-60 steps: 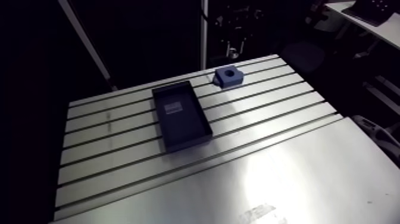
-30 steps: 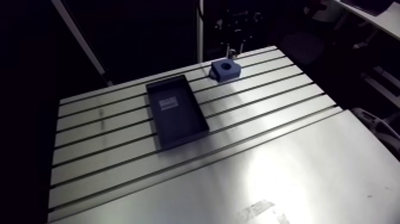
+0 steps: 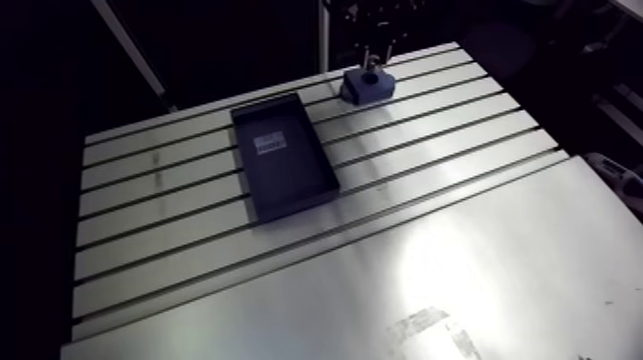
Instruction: Pick up the bearing and press it into the housing until flush.
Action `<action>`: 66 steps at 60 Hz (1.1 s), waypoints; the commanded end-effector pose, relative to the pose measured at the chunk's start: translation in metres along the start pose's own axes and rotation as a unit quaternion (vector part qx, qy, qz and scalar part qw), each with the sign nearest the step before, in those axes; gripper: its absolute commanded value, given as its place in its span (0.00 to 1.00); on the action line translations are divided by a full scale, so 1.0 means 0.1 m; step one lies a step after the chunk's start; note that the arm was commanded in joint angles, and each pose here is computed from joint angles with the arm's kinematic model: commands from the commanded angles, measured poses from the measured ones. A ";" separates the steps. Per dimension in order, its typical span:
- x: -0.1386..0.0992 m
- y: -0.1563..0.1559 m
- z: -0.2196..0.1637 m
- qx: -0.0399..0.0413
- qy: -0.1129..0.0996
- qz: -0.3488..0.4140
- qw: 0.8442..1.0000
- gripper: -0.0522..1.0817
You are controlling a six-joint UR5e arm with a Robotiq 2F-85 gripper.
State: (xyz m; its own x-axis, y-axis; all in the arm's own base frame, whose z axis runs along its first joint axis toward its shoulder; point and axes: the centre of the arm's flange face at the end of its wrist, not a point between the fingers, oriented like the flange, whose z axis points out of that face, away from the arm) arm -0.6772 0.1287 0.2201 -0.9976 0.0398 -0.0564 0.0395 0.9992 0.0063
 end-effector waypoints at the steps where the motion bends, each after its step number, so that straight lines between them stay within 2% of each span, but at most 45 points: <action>1: 0.11 0.01 0.08 -0.001 0.000 0.005 1.000 0.70; 16: 0.20 -0.05 0.09 -0.006 0.002 0.003 1.000 0.70; 66: 0.20 -0.07 0.21 -0.004 -0.006 0.009 1.000 0.70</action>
State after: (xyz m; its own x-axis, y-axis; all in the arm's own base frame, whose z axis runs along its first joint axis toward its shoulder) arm -0.6969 0.1229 0.2003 -0.9963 0.0568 -0.0645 0.0559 0.9983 0.0160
